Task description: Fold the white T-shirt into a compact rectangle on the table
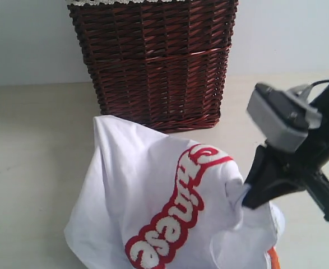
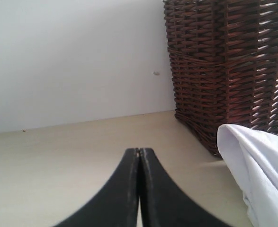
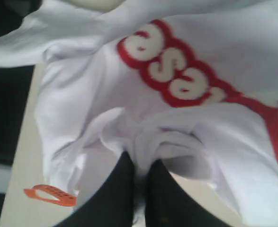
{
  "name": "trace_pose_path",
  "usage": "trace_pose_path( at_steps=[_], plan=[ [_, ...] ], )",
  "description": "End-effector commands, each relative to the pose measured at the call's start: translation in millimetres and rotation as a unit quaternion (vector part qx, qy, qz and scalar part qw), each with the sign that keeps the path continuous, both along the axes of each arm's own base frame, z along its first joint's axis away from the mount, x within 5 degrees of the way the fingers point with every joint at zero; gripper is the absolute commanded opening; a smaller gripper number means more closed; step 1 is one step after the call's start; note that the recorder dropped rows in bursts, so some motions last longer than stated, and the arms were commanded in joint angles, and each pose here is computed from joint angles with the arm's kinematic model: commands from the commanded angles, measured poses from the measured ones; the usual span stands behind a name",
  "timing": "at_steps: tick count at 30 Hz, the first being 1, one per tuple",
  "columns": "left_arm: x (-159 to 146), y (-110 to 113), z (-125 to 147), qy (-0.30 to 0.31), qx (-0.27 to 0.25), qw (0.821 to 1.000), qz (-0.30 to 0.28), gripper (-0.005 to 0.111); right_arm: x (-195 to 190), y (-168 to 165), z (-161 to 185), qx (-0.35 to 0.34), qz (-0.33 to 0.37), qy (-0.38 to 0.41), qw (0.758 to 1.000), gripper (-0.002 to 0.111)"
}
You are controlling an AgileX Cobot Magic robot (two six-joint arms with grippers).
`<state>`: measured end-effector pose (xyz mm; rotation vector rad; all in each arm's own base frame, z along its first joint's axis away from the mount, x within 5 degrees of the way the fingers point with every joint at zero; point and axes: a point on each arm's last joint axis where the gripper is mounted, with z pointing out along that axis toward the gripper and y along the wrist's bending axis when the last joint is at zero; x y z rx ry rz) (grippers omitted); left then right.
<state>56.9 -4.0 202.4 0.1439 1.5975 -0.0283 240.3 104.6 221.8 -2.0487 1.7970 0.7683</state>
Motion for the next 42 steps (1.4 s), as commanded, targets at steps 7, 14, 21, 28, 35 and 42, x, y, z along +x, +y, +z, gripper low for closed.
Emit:
trace_pose_path(
  at_steps=[7,14,21,28,35,42],
  plan=[
    [-0.5,-0.1,0.5,-0.003,-0.001,1.000,-0.002,0.000,-29.9,65.2,-49.5,-0.050,0.147,0.084,0.984,0.008],
    [-0.5,-0.1,0.5,-0.003,-0.001,1.000,-0.002,0.000,-37.0,90.1,-69.5,-0.065,0.143,0.084,0.984,0.060],
    [-0.5,-0.1,0.5,-0.003,-0.001,1.000,-0.002,0.000,-16.6,84.8,-23.2,-0.002,0.014,-0.054,0.998,0.069],
    [-0.5,-0.1,0.5,-0.003,-0.001,1.000,-0.002,0.000,5.8,30.9,46.8,0.051,-0.164,-0.207,0.963,0.069],
    [-0.5,-0.1,0.5,-0.003,-0.001,1.000,-0.002,0.000,34.6,-21.0,1.9,0.002,-0.308,-0.028,0.951,0.069],
    [-0.5,-0.1,0.5,-0.003,-0.001,1.000,-0.002,0.000,22.0,-19.4,-72.5,-0.009,-0.227,0.146,0.963,0.069]
  ],
)
